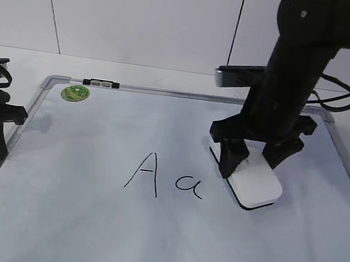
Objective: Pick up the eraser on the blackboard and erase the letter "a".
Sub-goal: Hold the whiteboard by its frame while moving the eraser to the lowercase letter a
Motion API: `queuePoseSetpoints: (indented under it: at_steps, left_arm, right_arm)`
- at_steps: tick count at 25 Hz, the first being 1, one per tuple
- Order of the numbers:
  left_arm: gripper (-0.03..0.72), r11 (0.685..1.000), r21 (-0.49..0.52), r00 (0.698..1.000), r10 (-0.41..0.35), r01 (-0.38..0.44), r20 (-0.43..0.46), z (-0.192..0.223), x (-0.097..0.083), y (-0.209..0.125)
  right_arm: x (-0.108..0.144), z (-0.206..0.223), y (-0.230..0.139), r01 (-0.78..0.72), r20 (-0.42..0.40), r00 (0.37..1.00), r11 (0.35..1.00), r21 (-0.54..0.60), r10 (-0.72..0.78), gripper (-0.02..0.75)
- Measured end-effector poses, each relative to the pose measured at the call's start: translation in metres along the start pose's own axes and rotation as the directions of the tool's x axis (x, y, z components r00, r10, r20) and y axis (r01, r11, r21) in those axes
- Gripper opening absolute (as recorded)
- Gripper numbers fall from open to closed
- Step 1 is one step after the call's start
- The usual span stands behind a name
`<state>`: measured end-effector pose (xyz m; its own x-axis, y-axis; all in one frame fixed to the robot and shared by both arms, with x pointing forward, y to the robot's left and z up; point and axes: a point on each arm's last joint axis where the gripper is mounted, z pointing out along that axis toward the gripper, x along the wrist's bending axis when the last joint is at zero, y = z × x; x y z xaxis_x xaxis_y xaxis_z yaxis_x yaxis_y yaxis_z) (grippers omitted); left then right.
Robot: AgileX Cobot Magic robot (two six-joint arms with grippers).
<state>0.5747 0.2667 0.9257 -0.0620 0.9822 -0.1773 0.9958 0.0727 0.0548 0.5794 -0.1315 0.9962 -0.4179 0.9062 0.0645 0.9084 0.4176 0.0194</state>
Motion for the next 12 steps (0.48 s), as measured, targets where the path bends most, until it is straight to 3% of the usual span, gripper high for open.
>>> queuePoseSetpoints:
  at_steps: [12]
  left_arm:
    - [0.017,1.000,0.000,1.000,0.000,0.000,0.000,0.000,0.000,0.000]
  right_arm:
    - [0.026,0.034,0.005,0.064,0.003,0.998,0.994,0.089,-0.065,0.542]
